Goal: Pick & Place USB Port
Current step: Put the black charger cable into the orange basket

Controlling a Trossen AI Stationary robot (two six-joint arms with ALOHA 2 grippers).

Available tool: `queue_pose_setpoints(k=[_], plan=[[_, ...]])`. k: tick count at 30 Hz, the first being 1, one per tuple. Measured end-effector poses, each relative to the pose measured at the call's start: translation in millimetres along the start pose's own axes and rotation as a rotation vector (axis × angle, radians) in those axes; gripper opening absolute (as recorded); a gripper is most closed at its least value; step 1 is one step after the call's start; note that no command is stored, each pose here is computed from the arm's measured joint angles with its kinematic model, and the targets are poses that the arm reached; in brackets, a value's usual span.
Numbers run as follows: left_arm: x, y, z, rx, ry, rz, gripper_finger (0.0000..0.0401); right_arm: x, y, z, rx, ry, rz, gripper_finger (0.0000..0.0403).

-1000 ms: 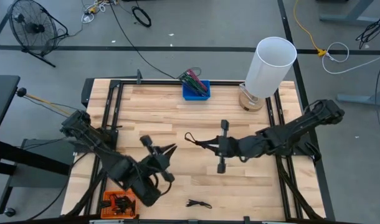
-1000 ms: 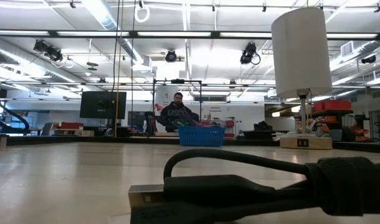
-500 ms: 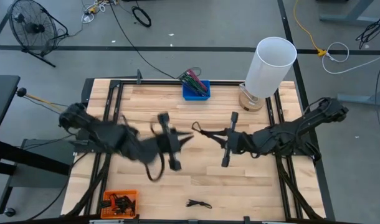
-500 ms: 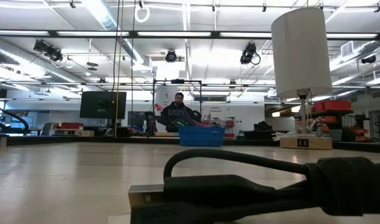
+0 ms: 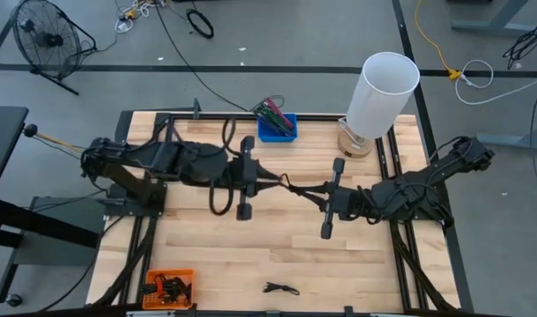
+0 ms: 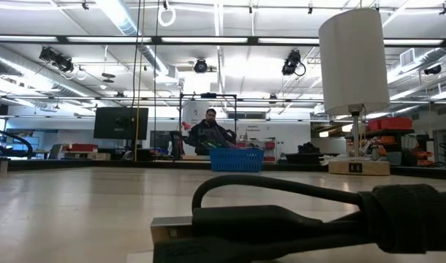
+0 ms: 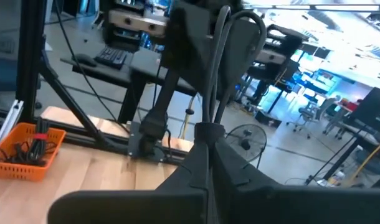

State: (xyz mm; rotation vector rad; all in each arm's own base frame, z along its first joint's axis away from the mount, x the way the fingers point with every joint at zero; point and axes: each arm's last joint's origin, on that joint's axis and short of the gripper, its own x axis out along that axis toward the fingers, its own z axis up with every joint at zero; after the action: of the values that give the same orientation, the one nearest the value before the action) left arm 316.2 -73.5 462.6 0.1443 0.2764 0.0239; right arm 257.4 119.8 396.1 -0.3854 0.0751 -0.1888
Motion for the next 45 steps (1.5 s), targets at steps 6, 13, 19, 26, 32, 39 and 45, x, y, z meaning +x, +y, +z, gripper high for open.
queue_pose_setpoints(k=[6,13,19,26,32,39,45], plan=[[-1,-1,1,0.021,-0.01,-0.008,0.0046,0,-1,1,-0.025,-0.011,-0.005,0.0],[-2,-3,3,0.018,-0.024,-0.032,0.0074,0,-3,3,-0.016,-0.03,-0.012,0.0],[-2,-3,6,0.008,-0.061,-0.033,0.0143,2,-4,5,-0.004,-0.055,-0.001,0.0],[-2,-3,7,0.006,-0.074,-0.046,0.0195,6,-6,4,-0.004,-0.077,0.033,0.0],[-2,-5,9,0.002,-0.097,-0.101,0.0204,16,-10,1,0.021,-0.093,0.06,0.0],[-2,-4,10,0.001,-0.102,-0.097,0.0189,28,-12,-6,0.017,-0.077,0.037,0.0],[-2,-3,8,0.003,-0.084,-0.042,0.0068,29,-12,-7,0.014,-0.071,0.034,0.0]])
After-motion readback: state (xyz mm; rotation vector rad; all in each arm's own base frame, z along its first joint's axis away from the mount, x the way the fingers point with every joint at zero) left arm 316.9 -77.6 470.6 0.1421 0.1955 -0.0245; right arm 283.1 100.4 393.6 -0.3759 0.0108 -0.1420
